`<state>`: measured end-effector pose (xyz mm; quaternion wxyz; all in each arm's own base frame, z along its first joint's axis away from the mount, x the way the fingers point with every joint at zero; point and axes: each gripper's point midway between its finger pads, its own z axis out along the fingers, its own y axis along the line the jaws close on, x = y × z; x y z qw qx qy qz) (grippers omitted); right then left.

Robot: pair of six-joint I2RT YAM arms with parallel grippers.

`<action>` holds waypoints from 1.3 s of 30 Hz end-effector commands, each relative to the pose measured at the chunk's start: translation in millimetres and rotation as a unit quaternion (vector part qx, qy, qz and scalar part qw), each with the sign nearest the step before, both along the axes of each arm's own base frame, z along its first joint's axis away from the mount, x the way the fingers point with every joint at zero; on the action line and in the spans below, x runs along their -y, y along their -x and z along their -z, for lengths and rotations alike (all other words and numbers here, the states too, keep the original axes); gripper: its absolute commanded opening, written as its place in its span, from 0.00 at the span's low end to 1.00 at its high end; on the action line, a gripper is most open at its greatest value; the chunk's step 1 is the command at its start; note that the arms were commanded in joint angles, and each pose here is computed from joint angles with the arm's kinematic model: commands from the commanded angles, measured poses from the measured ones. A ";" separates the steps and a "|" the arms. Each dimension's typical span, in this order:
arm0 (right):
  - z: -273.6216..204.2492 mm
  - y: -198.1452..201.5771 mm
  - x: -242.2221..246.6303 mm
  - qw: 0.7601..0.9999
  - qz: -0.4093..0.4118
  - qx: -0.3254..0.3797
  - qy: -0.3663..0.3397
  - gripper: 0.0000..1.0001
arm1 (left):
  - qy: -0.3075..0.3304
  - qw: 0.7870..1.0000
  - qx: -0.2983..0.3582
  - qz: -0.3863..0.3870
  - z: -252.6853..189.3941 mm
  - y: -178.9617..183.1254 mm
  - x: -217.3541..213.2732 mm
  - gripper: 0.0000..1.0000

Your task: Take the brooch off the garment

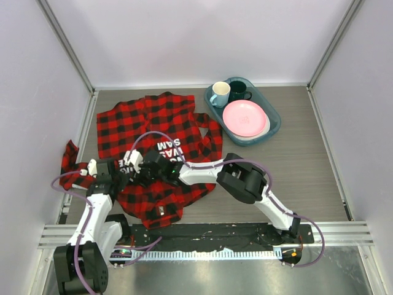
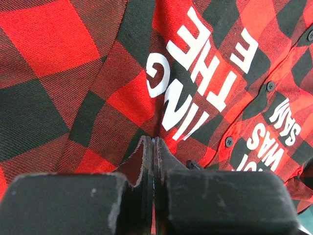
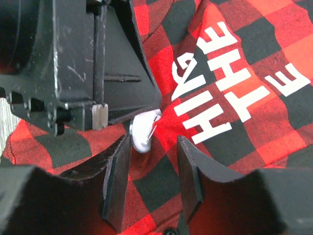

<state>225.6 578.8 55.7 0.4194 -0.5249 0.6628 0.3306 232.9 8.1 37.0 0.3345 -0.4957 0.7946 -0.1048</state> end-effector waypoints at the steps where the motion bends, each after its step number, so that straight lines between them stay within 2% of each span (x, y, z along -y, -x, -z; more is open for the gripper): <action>1: -16.0 -4.5 -19.4 0.999 -0.010 0.028 -0.019 0.45 | 0.003 1.000 -0.020 0.001 0.3 8.2 1.7 0.00; 9: -7.8 4.4 -22.8 0.999 -0.020 0.027 -0.014 0.40 | 0.008 1.000 -0.025 0.001 -5.8 6.5 2.8 0.00; 13: -1.2 -1.1 -22.5 1.000 -0.006 0.029 -0.006 0.21 | 0.010 1.000 -0.027 0.000 -8.0 7.7 3.3 0.00; 14: -1.3 -2.6 -22.5 0.999 0.000 0.033 -0.008 0.09 | 0.012 1.000 -0.028 -0.002 -8.4 8.0 3.5 0.00; 15: 0.5 -3.7 -21.3 0.999 0.003 0.035 -0.008 0.05 | 0.013 1.000 -0.025 -0.005 -10.3 7.7 3.2 0.00; 17: 4.2 -7.1 -17.6 0.999 0.013 0.045 -0.008 0.01 | 0.024 0.999 -0.034 -0.010 -13.3 10.7 5.0 0.09; 18: 10.6 -7.1 -13.3 0.999 0.015 0.046 -0.002 0.01 | 0.031 0.999 -0.039 -0.015 -13.8 11.7 3.9 0.15; 19: 8.6 -8.9 -13.8 0.998 0.019 0.053 -0.011 0.01 | 0.040 0.998 -0.042 -0.016 -17.5 11.6 5.3 0.26; 22: 14.8 -11.2 -6.6 0.997 0.025 0.070 -0.015 0.01 | 0.081 0.995 -0.047 -0.016 -23.2 11.0 11.0 0.38; 23: 17.6 -11.5 -4.6 0.997 0.025 0.075 -0.014 0.01 | 0.091 0.995 -0.048 -0.019 -24.8 10.7 11.4 0.39; 30: 28.5 -2.4 8.4 0.994 0.023 0.103 -0.006 0.01 | 0.165 0.984 -0.037 -0.053 -30.0 7.9 10.7 0.39; 34: 31.0 -3.0 10.7 0.992 0.036 0.121 -0.002 0.01 | 0.227 0.971 -0.031 -0.069 -23.3 5.9 21.6 0.34; 39: 32.5 -1.4 10.8 0.991 0.039 0.127 -0.001 0.01 | 0.235 0.968 -0.040 -0.083 -12.1 5.8 19.6 0.27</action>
